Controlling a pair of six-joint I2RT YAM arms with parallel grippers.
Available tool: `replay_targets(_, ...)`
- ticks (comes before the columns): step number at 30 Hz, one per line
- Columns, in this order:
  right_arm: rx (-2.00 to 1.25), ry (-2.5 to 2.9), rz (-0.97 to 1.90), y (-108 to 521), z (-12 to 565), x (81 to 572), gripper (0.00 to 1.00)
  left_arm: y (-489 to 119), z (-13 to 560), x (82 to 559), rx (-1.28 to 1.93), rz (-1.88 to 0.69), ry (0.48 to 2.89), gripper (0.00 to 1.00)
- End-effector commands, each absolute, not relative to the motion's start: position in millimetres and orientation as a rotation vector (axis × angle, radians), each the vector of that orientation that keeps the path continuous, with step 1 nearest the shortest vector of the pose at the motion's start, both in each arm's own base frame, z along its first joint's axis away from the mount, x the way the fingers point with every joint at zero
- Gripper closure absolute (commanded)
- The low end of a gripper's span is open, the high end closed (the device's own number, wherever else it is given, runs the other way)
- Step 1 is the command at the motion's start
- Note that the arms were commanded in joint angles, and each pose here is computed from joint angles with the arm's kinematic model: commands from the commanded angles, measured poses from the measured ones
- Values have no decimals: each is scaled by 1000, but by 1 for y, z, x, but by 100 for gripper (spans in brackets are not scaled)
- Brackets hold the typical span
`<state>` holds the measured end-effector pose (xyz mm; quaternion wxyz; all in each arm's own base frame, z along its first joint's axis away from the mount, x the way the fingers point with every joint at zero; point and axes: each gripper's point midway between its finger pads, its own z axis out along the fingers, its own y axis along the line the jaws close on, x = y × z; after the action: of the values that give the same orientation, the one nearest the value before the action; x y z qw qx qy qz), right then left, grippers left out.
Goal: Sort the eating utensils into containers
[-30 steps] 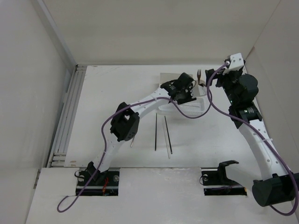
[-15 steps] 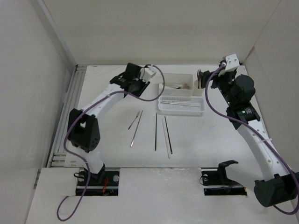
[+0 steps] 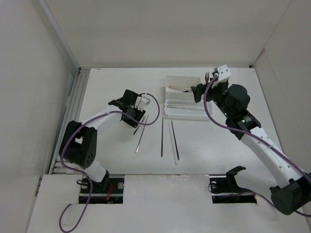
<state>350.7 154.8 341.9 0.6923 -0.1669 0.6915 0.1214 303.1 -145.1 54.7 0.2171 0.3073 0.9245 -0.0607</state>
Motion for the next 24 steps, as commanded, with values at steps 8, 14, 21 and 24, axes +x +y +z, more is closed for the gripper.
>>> replay_targets(8, -294, 1544, 259, 145, 347, 328, 0, -165, 44, 308, 831, -258, 2547, 64)
replay_targets(14, -270, 1548, 235, 138, 349, 325, 0, -169, 39, 321, 824, -216, 2557, 65)
replay_targets(21, -249, 1559, 209, 131, 345, 325, 0, -176, 33, 316, 868, -232, 2565, 67)
replay_targets(24, -238, 1552, 203, 129, 348, 323, 0, -178, 26, 316, 880, -221, 2574, 68)
